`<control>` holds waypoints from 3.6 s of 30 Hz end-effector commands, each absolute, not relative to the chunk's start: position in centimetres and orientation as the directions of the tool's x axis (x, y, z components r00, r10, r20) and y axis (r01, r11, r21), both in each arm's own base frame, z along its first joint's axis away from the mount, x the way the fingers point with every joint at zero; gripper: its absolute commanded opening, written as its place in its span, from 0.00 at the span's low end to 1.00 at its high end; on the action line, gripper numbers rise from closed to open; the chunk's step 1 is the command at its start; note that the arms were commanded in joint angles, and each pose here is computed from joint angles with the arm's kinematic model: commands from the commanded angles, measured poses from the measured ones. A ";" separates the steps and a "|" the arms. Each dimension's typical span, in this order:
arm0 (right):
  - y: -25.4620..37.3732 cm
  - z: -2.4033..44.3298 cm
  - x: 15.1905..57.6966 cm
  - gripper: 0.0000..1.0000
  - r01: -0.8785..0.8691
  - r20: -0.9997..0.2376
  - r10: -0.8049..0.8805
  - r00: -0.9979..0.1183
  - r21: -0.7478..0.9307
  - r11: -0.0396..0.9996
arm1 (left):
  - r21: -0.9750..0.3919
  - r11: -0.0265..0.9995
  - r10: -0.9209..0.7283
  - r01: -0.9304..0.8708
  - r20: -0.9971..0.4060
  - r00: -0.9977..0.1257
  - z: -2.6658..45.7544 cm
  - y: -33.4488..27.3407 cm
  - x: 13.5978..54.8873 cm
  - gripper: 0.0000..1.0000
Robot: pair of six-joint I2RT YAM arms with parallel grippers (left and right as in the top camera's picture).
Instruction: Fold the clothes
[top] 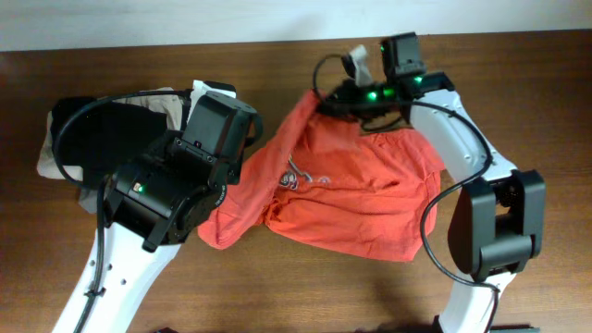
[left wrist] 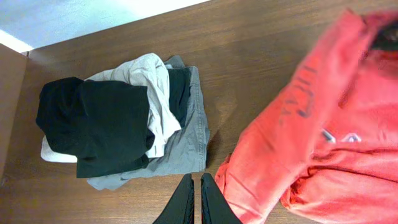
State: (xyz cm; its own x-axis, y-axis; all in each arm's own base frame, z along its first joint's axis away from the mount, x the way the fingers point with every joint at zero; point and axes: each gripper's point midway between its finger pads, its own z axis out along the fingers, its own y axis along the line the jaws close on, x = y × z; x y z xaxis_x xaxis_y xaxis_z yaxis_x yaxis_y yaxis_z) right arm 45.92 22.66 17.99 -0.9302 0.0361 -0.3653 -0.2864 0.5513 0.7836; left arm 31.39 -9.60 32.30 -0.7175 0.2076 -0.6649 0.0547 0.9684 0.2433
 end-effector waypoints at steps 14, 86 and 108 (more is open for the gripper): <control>25.2 21.7 52.0 0.85 -0.409 -0.736 0.088 -0.671 0.467 0.784 | 0.192 0.979 0.185 0.073 -0.668 -0.721 32.4 -10.1 31.1 0.25; 0.0 13.8 50.5 0.76 0.119 -0.496 0.424 -0.758 0.534 0.837 | 0.148 0.984 0.175 0.100 -0.680 -0.712 31.4 -12.4 33.4 0.99; 3.0 4.6 32.3 0.26 0.404 0.172 0.370 -0.913 0.254 0.879 | 0.114 0.640 0.707 0.760 -0.475 -0.524 12.9 -26.5 41.9 0.48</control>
State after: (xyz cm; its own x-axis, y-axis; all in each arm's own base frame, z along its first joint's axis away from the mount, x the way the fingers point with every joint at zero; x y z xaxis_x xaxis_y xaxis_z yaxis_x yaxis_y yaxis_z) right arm 33.37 2.61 4.89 -0.9021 0.3924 0.1795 0.4293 0.8581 0.2818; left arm 41.10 -25.54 15.20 -0.5812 0.6511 -0.4881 0.7006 0.7055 0.1068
